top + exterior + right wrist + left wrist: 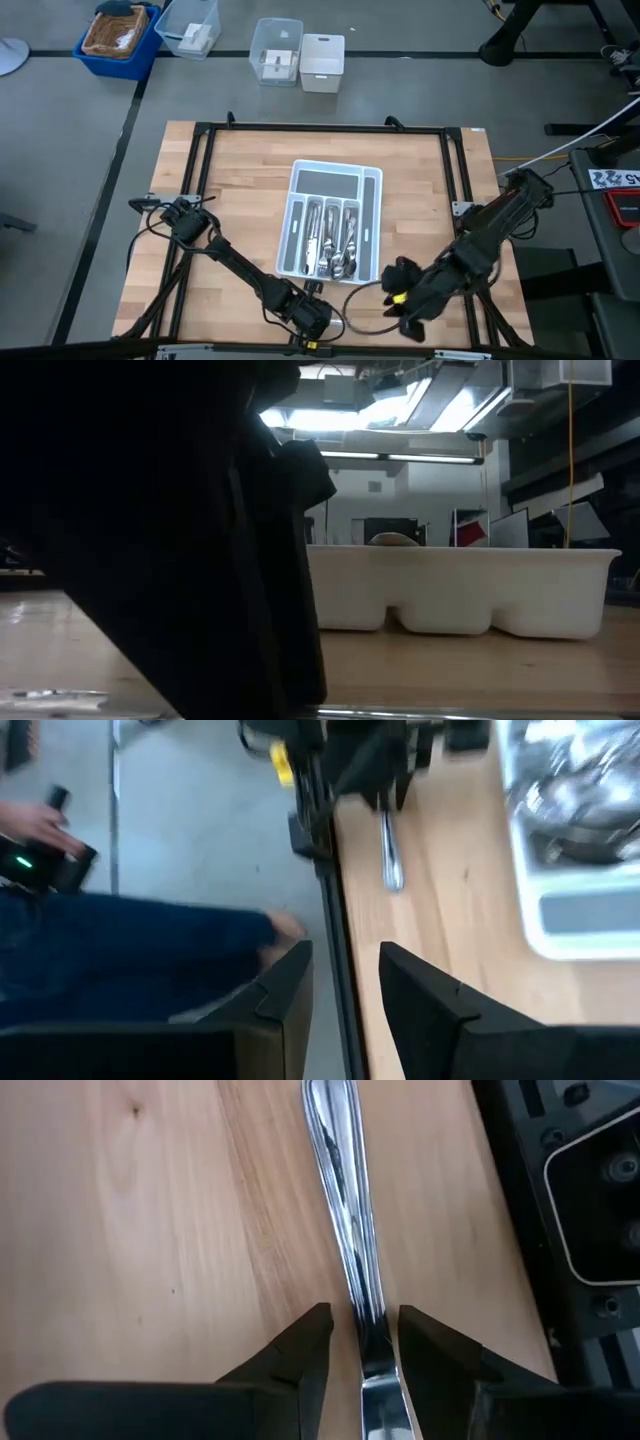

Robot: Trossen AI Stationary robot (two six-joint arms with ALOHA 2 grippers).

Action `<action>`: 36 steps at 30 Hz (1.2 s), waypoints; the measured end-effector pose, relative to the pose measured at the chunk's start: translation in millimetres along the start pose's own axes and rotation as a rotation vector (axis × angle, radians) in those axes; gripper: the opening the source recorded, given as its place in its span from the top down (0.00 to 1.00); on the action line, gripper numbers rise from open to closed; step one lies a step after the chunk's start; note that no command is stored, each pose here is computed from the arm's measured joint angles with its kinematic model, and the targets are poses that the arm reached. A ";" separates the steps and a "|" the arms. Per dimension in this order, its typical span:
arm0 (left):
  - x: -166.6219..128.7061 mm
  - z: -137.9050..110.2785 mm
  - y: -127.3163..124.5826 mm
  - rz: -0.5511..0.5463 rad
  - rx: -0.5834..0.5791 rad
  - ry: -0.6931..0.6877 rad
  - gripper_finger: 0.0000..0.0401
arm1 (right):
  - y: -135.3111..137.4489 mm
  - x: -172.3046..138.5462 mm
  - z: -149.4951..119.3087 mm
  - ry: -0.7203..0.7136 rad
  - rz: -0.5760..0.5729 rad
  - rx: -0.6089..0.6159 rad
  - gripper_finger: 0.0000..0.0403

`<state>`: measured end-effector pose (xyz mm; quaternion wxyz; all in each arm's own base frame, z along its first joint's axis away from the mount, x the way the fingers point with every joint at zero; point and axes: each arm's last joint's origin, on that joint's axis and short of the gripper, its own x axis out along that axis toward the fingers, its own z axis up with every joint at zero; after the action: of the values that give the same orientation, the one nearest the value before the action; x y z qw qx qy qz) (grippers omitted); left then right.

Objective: Sort silverware
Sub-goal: Put the silver table knife into the white cutlery tray

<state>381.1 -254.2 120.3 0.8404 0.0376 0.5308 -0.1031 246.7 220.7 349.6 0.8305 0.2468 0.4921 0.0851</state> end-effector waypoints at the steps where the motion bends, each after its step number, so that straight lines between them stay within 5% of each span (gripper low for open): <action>1: -0.2 -0.6 0.2 -0.001 -0.002 0.010 0.72 | 0.0 -9.6 1.4 -0.029 0.003 -0.006 0.70; 8: 0.4 -3.1 0.9 -0.022 -0.021 0.044 0.73 | -9.9 -70.4 2.7 -0.208 0.019 -0.060 0.70; 17: 0.1 -6.0 4.4 -0.024 -0.043 0.087 0.88 | -36.7 -133.4 -3.8 -0.435 -0.089 -0.099 0.70; 36: -7.3 -0.5 19.2 -0.057 -0.194 0.122 0.90 | -97.0 -210.7 -33.2 -0.611 -0.314 -0.109 0.70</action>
<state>381.7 -234.4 125.8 0.8030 -0.0527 0.5892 -0.0728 102.7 66.8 452.1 0.9544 0.1373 0.2476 -0.0951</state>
